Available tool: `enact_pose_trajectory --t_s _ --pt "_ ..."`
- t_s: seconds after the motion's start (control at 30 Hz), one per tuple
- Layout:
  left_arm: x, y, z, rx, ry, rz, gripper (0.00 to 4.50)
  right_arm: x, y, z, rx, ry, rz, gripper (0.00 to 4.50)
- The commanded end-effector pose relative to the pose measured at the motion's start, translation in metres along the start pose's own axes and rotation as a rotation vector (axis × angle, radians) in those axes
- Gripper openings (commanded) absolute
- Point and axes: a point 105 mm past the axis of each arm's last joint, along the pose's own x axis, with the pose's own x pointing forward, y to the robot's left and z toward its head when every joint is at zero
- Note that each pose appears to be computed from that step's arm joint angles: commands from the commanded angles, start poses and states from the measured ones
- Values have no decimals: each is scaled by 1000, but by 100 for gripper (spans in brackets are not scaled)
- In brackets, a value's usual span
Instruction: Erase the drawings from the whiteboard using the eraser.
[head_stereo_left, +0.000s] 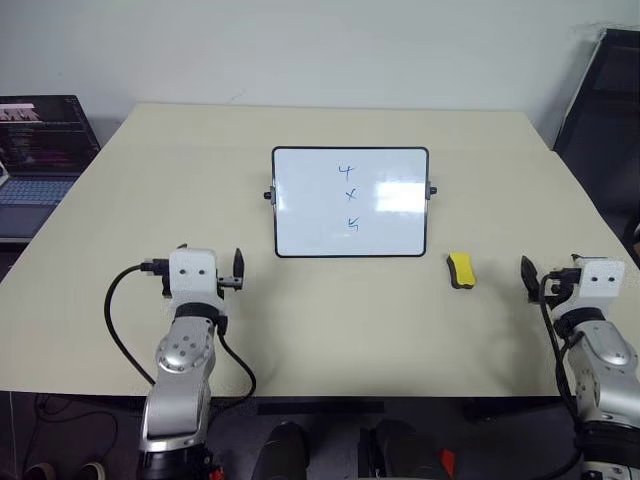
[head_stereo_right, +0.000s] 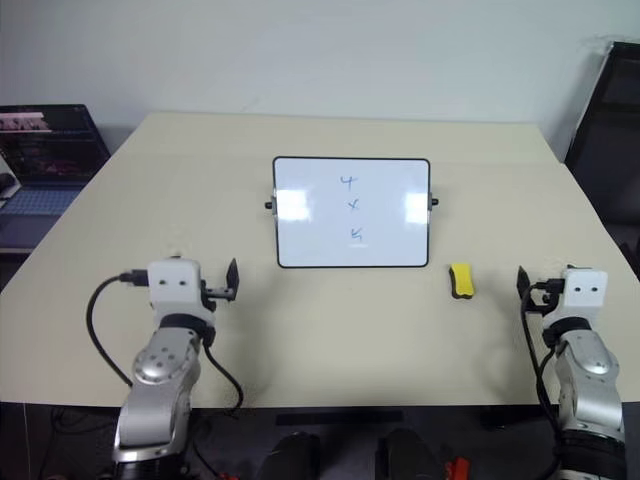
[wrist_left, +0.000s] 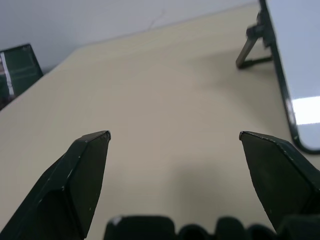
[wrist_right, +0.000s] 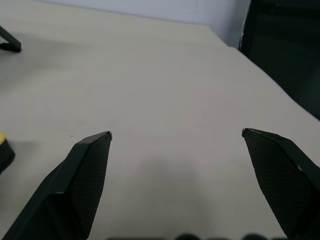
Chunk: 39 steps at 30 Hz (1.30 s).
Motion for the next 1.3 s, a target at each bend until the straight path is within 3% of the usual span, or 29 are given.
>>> enact_pose_trajectory --t_s 0.03,0.43,0.73,0.97,1.1,1.3 --pt "-1 1 9 11 -39 16 450 -1 -2 14 -8 -33 -8 448" --pt "-3 21 21 49 -113 -85 450 -16 20 37 27 -61 6 448" --pt "8 43 36 48 -161 -259 450 -21 55 71 124 -178 61 448" --pt "13 13 56 24 -207 -459 450 -20 75 64 120 -124 142 448" --pt "14 -5 82 44 -249 -632 450 -24 98 75 109 -113 273 448" --pt "7 -31 107 118 -276 -884 450 -29 105 86 119 -86 308 448"
